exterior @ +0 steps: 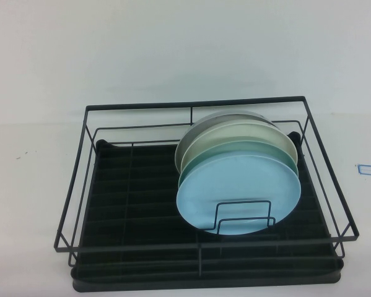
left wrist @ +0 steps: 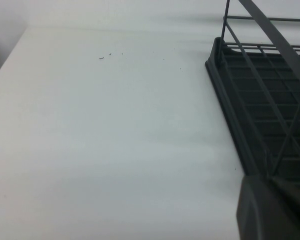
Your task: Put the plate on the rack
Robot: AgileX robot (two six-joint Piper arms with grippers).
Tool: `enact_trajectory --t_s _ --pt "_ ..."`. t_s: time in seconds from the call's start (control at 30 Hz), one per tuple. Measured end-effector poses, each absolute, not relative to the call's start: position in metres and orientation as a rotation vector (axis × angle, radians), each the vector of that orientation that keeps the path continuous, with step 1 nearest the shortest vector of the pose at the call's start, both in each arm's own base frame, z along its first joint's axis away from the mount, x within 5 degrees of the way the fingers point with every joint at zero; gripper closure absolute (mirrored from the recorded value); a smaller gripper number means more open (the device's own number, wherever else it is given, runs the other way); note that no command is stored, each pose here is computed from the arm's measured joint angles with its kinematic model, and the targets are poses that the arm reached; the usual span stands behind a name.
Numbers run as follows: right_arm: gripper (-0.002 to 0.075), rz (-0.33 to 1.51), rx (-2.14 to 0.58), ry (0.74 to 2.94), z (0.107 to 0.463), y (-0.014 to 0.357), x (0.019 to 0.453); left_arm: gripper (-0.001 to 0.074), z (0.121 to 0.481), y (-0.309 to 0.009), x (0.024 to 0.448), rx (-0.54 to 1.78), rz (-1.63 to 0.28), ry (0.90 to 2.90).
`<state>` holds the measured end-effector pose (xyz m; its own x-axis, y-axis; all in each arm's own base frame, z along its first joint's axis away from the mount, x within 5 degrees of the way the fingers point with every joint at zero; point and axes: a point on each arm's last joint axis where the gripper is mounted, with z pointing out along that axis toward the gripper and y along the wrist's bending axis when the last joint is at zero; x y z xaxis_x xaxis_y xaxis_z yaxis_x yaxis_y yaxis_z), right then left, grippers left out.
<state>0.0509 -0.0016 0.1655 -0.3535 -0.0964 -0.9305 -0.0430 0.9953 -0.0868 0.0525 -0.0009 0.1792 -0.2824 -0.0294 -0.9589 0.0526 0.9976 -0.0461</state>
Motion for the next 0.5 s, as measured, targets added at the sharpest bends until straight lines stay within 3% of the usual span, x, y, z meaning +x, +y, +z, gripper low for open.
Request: enact_trajectory --t_s 0.5 --pt "0.0728 -0.055 -0.1 1.933 0.1655 -0.0016 0.0509 0.0735 0.1792 0.0006 0.0525 -0.009 -0.06 1.855"
